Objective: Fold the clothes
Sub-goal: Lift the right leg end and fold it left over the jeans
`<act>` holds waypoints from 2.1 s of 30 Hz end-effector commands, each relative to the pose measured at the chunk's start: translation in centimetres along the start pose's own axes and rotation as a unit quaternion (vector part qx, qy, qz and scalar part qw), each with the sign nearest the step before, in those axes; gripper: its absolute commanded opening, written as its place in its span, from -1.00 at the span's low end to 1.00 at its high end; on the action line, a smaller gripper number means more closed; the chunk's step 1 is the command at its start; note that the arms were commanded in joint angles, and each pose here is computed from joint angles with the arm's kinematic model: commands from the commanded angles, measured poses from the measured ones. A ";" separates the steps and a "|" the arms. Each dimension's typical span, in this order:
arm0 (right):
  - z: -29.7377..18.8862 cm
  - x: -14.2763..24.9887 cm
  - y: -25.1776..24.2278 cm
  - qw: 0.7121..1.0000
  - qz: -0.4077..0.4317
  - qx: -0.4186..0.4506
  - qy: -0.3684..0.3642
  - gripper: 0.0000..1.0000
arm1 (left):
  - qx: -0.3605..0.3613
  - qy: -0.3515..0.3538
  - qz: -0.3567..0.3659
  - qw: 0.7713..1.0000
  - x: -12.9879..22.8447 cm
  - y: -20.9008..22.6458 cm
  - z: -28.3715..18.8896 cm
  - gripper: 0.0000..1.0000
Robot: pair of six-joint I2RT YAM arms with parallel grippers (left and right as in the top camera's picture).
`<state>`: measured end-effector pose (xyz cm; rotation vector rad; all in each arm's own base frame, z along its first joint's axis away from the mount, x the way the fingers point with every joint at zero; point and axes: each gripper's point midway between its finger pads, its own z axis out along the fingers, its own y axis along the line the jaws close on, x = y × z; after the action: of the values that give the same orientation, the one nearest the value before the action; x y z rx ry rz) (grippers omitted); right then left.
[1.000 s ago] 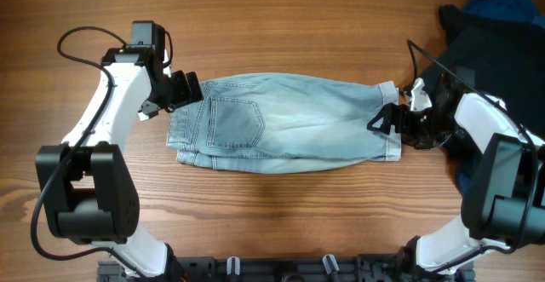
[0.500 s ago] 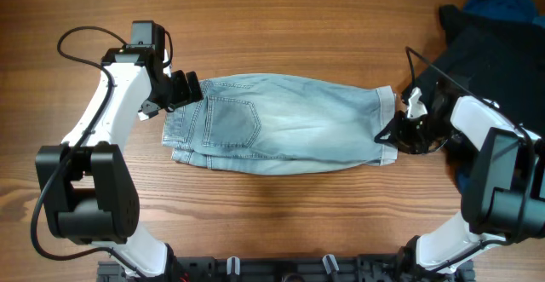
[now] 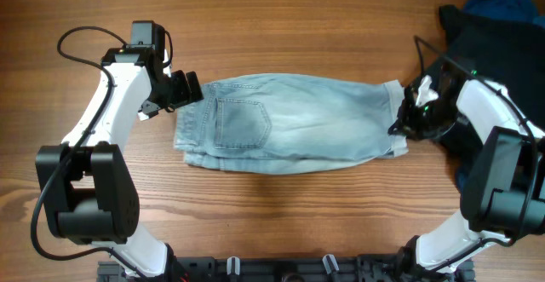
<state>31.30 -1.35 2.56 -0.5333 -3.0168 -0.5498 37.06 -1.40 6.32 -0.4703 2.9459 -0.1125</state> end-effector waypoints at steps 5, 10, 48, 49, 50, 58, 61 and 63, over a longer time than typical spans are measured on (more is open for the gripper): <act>-3.8 -3.6 0.8 0.998 -0.024 0.045 -0.044 -0.91 | 0.001 -0.023 0.003 1.000 -0.9 -0.2 -1.3 1.00; -4.9 -3.8 2.6 0.993 -0.060 0.086 -0.048 -0.91 | 0.001 -0.023 0.003 1.000 -0.9 -0.2 -1.3 0.99; 1.7 7.9 21.7 0.975 -0.219 -0.004 0.041 -0.91 | 0.000 -0.020 0.002 1.000 -0.7 -0.1 -1.3 1.00; 1.7 8.1 22.0 0.975 -0.219 -0.012 0.043 -0.91 | 0.000 -0.020 0.002 1.000 -0.8 -0.1 -1.3 0.99; 1.6 8.2 22.2 0.974 -0.219 -0.020 0.046 -0.91 | 0.000 -0.020 0.002 1.000 -0.8 -0.1 -1.3 0.99; 1.3 8.6 24.1 0.974 -0.210 -0.068 0.056 -0.92 | -0.002 -0.016 0.002 1.000 -0.6 0.0 -1.2 0.99; 1.0 9.0 25.3 0.968 -0.220 -0.102 0.062 -0.91 | -0.002 -0.016 0.002 1.000 -0.6 0.0 -1.3 1.00; 0.8 9.2 26.1 0.965 -0.224 -0.123 0.066 -0.91 | -0.002 -0.016 0.002 1.000 -0.6 0.0 -1.3 0.99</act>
<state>31.50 22.27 9.74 0.1456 -3.0308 -0.7407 36.77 -1.40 6.27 -0.4726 2.9574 -0.1098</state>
